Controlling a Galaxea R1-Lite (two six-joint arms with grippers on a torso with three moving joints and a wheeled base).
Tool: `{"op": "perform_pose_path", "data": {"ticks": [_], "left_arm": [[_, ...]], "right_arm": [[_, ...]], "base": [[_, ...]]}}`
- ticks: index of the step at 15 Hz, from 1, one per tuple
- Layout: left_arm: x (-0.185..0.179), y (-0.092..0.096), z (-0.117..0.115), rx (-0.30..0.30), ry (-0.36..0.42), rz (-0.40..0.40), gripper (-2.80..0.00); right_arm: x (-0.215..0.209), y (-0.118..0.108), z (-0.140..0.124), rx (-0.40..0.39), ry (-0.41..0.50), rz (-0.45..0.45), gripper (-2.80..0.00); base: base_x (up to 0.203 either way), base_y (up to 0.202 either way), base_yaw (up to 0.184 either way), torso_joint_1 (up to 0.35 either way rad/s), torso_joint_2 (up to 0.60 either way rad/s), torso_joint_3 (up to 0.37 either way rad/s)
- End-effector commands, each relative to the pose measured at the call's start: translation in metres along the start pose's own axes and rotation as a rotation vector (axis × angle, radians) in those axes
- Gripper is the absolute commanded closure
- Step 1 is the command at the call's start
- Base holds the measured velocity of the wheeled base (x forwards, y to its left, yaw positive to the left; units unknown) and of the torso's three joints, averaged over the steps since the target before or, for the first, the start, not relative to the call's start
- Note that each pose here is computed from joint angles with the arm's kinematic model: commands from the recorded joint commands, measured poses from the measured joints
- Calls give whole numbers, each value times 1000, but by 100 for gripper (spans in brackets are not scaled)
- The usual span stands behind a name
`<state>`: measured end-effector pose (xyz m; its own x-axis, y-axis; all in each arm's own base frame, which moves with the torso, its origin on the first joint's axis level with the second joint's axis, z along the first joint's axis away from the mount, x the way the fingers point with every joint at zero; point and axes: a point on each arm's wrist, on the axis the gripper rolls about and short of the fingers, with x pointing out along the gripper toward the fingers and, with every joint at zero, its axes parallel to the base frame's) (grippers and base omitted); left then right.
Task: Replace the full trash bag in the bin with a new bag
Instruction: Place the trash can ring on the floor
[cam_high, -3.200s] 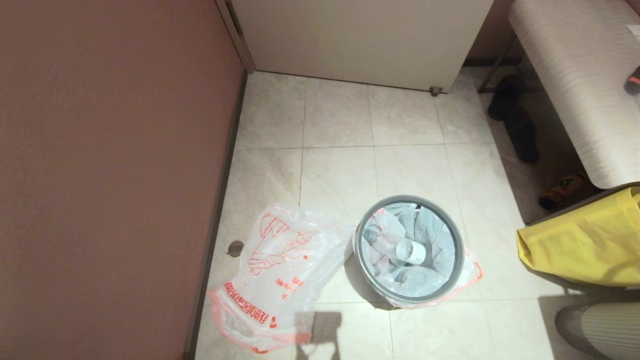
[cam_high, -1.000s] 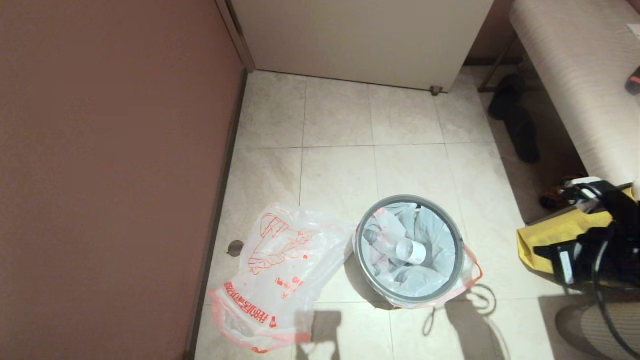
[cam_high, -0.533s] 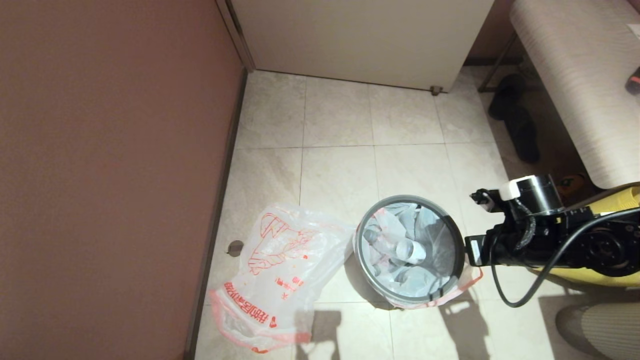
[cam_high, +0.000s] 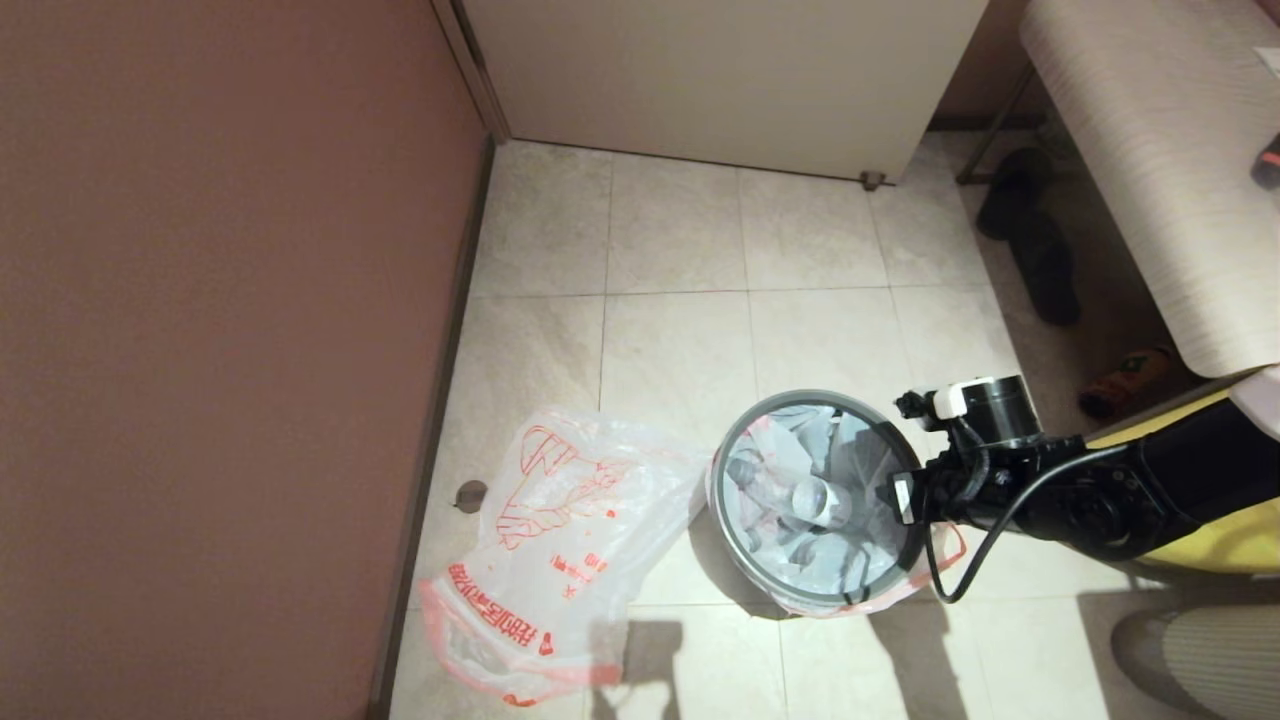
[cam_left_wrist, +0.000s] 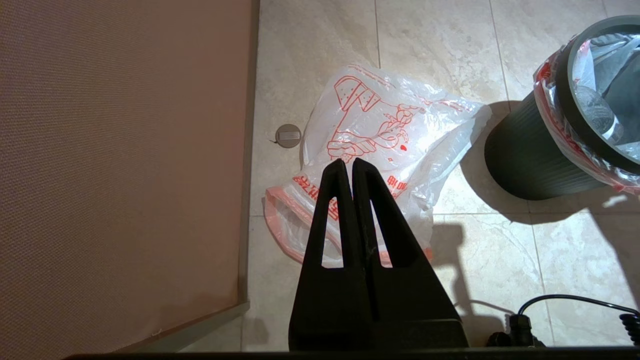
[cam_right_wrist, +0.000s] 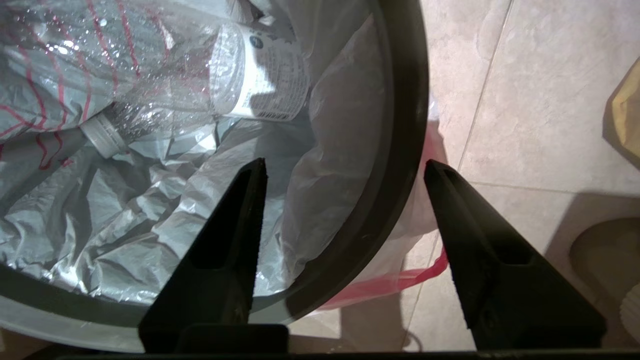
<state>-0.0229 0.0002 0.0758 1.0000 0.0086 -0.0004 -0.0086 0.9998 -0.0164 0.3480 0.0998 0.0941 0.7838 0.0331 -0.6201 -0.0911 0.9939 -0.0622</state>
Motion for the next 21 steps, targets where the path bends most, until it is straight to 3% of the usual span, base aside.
{"op": "perform_pose_path", "data": {"ticks": [1,3,4,5,9,15,18,21], "left_arm": [[0,0,0,0,0,1,0],[0,0,0,0,0,1,0],[0,0,0,0,0,1,0],[0,0,0,0,0,1,0],[0,0,0,0,0,1,0],[0,0,0,0,0,1,0],[0,0,0,0,0,1,0],[0,0,0,0,0,1,0]], "right_arm": [[3,-3,4,-5,-10,-10,-280],[9,-4,2,-12,-1,-20,-280],[13,-4,1,-17,-1,-45,-84],[18,-4,0,-31,-5,-54,0],[30,-5,2,-64,-82,-101,0],[-11,-2,20,-93,-165,-87,0],[-25,3,21,-101,-153,-78,0],[-11,0,13,-100,-112,-85,0]], "base": [[0,0,0,0,0,0],[0,0,0,0,0,0],[0,0,0,0,0,0],[0,0,0,0,0,0],[0,0,0,0,0,0],[0,0,0,0,0,0],[0,0,0,0,0,0],[0,0,0,0,0,0]]}}
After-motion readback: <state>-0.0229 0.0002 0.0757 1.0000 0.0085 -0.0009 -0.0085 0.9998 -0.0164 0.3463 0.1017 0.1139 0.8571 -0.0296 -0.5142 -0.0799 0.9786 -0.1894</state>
